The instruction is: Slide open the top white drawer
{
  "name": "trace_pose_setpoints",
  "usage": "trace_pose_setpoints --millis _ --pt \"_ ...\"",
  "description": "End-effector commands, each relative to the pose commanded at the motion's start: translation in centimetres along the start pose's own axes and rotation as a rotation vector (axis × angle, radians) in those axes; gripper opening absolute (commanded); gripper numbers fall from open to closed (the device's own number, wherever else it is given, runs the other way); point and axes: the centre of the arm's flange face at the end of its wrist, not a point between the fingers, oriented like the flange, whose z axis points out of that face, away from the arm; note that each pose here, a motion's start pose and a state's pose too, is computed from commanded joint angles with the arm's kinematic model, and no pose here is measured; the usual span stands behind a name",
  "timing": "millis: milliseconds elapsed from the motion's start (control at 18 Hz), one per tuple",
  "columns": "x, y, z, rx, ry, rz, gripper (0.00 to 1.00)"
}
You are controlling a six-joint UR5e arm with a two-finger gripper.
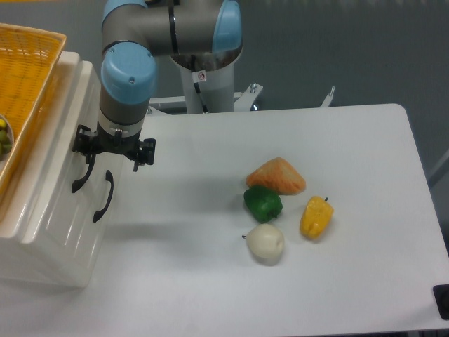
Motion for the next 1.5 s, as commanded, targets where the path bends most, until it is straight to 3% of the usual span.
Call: trace_pose_setpoints --millis 556,1500 --pt "0.28 0.24 0.37 -0.013 -0.033 0.013 1.0" --pt "0.76 0.3 0.28 -0.008 -0.007 0.019 1.0"
